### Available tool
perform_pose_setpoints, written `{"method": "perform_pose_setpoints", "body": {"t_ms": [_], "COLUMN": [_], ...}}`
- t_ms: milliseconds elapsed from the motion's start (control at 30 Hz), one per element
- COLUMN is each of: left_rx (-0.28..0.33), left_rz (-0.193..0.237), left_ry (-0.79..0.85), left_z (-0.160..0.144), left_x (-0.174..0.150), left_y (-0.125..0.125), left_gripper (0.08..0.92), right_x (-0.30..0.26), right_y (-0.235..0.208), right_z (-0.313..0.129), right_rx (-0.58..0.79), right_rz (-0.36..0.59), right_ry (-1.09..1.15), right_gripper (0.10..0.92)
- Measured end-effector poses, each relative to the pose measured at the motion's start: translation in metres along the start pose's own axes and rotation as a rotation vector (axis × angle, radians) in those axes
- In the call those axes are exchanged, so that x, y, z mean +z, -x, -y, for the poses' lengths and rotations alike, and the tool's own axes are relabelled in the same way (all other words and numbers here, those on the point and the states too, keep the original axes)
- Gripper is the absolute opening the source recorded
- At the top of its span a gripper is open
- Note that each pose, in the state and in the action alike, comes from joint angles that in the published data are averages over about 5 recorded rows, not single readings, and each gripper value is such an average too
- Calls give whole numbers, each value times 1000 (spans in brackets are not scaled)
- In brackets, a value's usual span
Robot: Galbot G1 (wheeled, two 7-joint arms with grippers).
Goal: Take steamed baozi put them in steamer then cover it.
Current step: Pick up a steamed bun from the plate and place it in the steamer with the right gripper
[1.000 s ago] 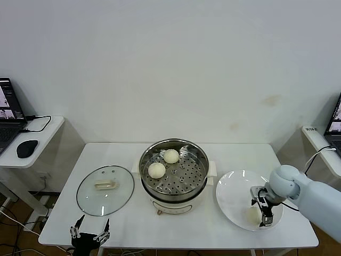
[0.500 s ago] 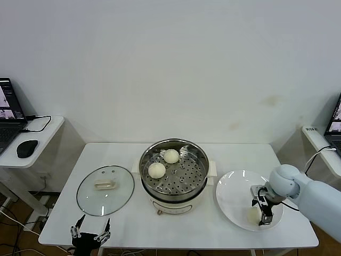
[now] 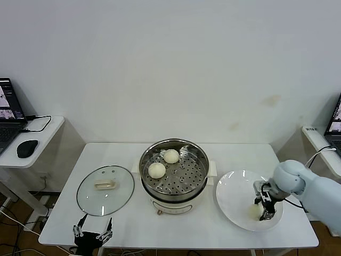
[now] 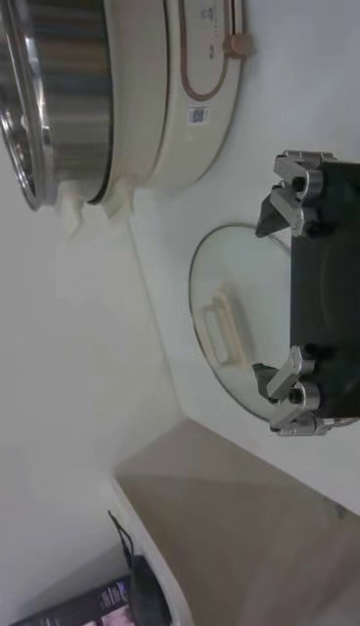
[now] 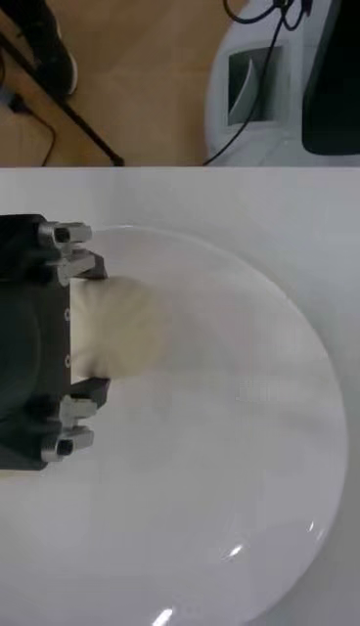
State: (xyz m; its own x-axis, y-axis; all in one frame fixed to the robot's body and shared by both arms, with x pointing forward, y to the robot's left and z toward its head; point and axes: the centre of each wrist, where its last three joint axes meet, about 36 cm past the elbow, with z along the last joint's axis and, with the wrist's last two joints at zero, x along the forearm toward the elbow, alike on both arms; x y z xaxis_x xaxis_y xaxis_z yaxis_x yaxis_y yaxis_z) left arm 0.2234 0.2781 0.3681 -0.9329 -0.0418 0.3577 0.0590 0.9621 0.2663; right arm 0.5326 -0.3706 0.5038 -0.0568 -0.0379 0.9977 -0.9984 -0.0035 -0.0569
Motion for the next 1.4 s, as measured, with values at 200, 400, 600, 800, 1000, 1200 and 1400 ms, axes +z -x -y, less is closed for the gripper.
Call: {"method": "perform_pose_setpoints", "body": {"t_ms": [200,400,600,800,1000,1200,1400], "left_rx": [-4,-25,-48,-71,-91,-107,-110], "left_rz": [14,25,33,36,42,45,47], "left_ry": [-2,4,13,14,11,13,9], "left_z": [-1,-5,-9,-10,-13,-15,-14], "left_x": [-3,-6,-8,-8,-9,-9,-9], "left_y": [2,4,3,1,0,-2,-3], "left_gripper": [823,823,823,823,823,823,823], "right_x": [-4,-23,-62,-121,-193,-261,-305], "right_y": [-50,-109,-158,-197,-212,-202,-187], "right_z": [26,65,112,157,179,181,168], "right_rx": [64,124,155,166,141,110,88], "right_rz": [56,152,257,327,351,331,256], "right_ry": [5,-32,-163,-377,-632,-896,-1111], "right_gripper": [611,610,609,607,610,611,611]}}
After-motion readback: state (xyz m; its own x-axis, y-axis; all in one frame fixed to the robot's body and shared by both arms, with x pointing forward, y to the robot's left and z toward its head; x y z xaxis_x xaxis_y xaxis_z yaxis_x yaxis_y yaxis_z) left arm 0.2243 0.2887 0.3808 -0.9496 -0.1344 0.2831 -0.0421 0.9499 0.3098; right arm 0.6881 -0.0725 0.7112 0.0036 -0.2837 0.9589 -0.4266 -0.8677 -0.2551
